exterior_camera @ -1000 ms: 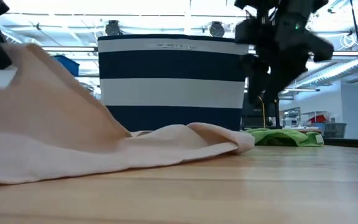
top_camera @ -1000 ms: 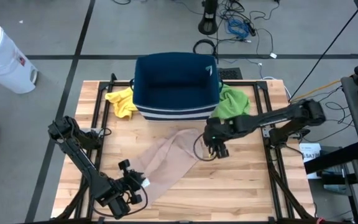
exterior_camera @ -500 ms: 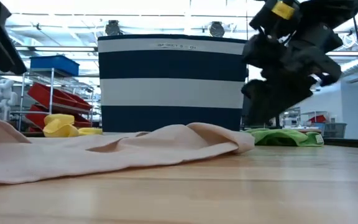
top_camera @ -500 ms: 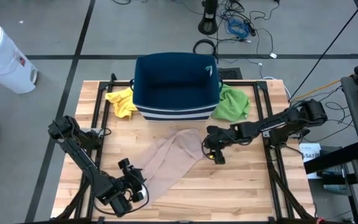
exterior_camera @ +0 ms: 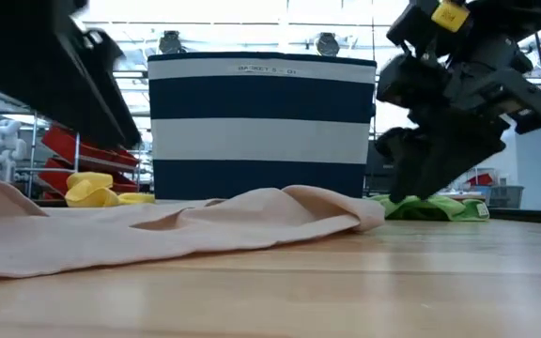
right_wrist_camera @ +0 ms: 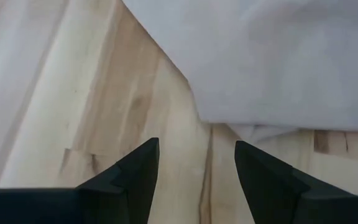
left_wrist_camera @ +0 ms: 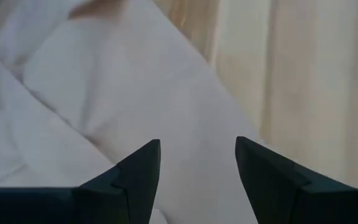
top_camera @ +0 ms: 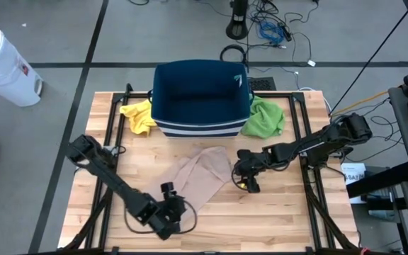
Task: Fold towel
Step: Fold the brown towel
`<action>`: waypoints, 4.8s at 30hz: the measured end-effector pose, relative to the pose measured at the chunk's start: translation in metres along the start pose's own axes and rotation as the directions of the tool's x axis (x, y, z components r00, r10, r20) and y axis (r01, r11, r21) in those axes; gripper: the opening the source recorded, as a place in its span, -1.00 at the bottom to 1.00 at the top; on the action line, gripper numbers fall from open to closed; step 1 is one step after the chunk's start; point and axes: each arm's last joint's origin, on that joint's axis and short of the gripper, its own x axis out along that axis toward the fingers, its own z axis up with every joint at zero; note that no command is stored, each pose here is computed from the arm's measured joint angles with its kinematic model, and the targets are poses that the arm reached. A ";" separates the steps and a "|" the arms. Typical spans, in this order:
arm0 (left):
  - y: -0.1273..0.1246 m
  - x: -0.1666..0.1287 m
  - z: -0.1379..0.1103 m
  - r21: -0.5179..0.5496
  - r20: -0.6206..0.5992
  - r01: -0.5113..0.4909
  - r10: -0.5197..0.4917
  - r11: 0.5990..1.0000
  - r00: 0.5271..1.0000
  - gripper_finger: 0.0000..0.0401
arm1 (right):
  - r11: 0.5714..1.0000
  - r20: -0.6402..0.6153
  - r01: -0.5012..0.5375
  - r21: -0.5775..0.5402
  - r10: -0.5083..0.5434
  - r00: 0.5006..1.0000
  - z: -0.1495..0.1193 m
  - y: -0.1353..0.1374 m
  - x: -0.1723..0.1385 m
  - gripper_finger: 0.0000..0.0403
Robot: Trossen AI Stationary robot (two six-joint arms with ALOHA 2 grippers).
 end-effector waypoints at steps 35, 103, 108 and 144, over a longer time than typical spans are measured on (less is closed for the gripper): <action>0.016 0.070 0.011 0.016 -0.074 0.052 -0.051 0.998 0.996 0.07 | 0.999 0.084 0.032 -0.019 -0.030 0.996 -0.007 -0.001 0.029 -0.29; 0.009 0.068 0.003 0.091 -0.158 0.184 -0.168 0.979 0.973 -0.18 | 0.956 -0.078 0.270 -0.119 -0.280 0.957 -0.018 -0.031 -0.042 -1.00; 0.008 0.067 0.002 0.106 -0.176 0.212 -0.191 0.971 0.966 -0.18 | 0.955 -0.080 0.263 -0.138 -0.275 0.958 -0.018 -0.031 -0.042 -1.00; 0.019 0.056 0.005 0.066 -0.199 0.147 -0.132 0.987 0.971 -0.18 | 0.961 0.047 0.039 -0.275 -0.027 0.999 -0.011 0.037 -0.027 -0.43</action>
